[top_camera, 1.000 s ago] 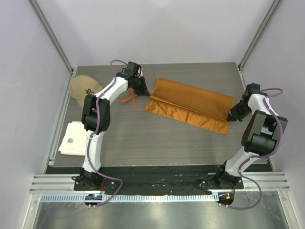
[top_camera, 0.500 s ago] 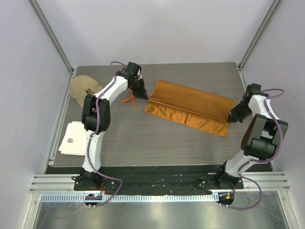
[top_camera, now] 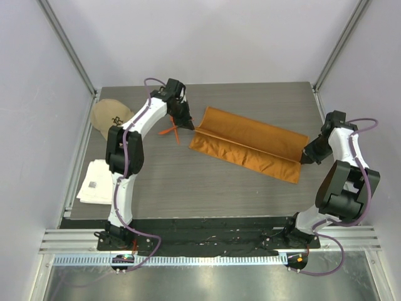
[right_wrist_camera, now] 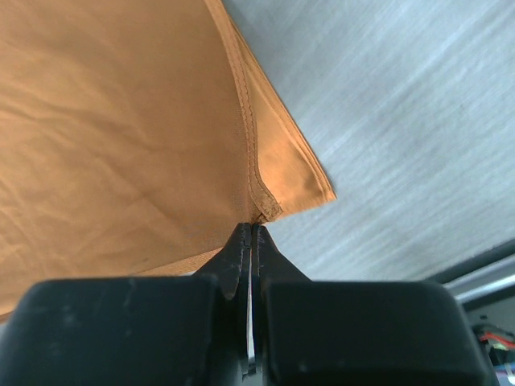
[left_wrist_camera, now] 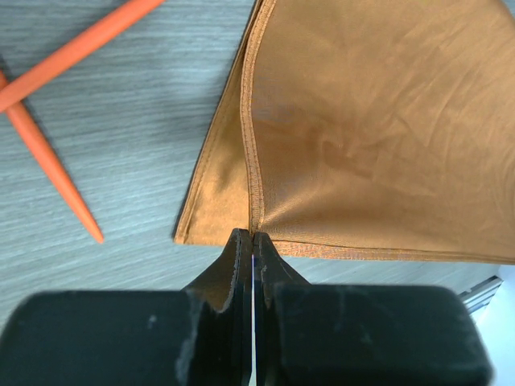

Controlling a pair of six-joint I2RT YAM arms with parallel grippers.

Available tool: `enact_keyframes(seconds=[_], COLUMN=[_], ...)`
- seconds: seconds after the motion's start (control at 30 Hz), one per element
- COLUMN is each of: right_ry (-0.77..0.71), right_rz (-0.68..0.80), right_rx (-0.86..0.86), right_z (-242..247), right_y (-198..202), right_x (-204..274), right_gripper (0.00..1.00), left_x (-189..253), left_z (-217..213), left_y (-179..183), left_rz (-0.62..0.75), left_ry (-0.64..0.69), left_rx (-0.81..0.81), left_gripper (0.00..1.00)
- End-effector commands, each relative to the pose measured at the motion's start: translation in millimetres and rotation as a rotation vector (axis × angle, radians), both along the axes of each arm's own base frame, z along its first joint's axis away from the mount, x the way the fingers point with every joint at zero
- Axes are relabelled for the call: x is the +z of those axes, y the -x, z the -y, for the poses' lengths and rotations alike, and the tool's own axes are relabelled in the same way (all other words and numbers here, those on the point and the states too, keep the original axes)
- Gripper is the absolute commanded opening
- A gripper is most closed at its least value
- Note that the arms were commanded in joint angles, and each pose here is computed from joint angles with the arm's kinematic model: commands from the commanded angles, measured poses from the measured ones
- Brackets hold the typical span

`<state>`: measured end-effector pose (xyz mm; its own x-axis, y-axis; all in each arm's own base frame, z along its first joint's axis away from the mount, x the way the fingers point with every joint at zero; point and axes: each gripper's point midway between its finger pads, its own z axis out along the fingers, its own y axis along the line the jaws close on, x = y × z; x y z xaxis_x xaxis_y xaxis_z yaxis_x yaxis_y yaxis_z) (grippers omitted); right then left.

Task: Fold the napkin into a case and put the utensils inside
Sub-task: Fold and flatten the napkin at the center of the board.

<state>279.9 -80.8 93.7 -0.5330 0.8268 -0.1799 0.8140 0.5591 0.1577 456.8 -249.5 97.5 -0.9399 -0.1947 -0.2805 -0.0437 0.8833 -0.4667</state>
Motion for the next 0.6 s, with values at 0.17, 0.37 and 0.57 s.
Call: enact_keyframes(seconds=[0.17,0.37,0.57], right_ry=[-0.005,-0.004,-0.019], right_rz=[-0.027,-0.055,-0.106], right_rx=[-0.006,-0.01,-0.011], right_z=[-7,-6,-11], right_y=[22,25,41], right_x=[-8,-18,-34], right_gripper=[0.01,0.01,0.01], left_x=[15,2,-5], left_z=[-19,-16,-16], left_y=[5,6,8], left_rz=[0.03,0.001,-0.01], left_ry=[-0.074,-0.073,-0.091], left_rx=[-0.006,-0.015,-0.023], left_gripper=[0.0,0.0,0.0])
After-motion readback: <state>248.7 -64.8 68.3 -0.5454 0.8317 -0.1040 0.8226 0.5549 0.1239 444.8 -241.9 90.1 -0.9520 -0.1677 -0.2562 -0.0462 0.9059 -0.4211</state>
